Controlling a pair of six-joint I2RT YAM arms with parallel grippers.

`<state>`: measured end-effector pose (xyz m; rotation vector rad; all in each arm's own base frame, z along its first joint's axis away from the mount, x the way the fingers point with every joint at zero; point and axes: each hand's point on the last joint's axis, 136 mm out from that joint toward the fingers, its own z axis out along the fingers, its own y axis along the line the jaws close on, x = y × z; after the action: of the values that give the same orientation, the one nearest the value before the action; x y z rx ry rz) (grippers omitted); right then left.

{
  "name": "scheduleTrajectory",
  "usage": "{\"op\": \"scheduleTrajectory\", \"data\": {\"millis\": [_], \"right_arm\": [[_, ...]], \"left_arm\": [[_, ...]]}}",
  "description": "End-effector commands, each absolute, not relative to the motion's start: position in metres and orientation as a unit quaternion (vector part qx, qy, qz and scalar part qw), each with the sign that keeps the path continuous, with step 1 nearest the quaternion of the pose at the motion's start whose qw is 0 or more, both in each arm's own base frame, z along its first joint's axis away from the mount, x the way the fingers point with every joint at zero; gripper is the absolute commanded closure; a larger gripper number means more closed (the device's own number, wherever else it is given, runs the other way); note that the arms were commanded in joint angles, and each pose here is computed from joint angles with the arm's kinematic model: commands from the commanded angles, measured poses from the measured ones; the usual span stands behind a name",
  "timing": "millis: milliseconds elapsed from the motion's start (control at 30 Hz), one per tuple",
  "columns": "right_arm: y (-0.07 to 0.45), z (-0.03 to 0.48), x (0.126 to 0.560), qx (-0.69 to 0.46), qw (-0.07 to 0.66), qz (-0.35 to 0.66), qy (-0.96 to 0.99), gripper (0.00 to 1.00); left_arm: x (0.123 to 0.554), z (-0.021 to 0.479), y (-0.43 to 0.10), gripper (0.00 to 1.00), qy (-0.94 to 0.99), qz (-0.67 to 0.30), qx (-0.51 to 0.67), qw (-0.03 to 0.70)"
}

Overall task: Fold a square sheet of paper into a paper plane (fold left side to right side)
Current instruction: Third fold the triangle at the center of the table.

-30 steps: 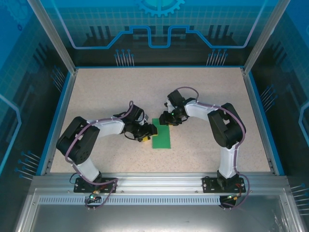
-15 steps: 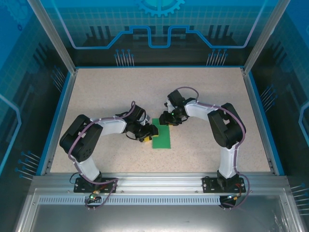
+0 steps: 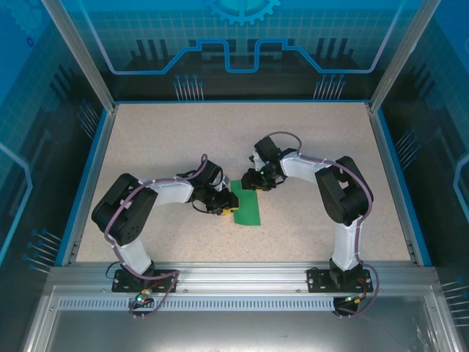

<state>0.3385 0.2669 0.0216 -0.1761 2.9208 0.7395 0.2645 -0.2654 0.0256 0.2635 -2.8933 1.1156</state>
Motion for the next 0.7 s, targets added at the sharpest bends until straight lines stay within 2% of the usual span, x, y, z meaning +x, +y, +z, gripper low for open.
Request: {"op": "scheduleTrajectory", "data": {"millis": [0,133,233,433,667], "right_arm": [[0.268,0.022,0.332,-0.072,0.059,0.246,0.965,0.54],[0.269,0.033,0.337,-0.083,0.079,0.256,0.960,0.53],[0.267,0.047,0.339,-0.100,0.108,0.257,0.955,0.51],[0.243,0.082,0.329,-0.141,0.185,0.233,0.944,0.33],[0.216,0.108,0.291,-0.168,0.250,0.228,0.926,0.22]], "left_arm": [[0.264,0.032,-0.267,0.82,-0.929,0.359,0.084,0.018],[0.262,0.033,-0.268,0.94,-0.929,0.359,0.085,0.019],[0.262,0.034,-0.268,0.98,-0.928,0.361,0.090,0.021],[0.260,0.040,-0.269,1.00,-0.923,0.368,0.112,0.028],[0.260,0.046,-0.268,1.00,-0.922,0.366,0.124,0.033]]}}
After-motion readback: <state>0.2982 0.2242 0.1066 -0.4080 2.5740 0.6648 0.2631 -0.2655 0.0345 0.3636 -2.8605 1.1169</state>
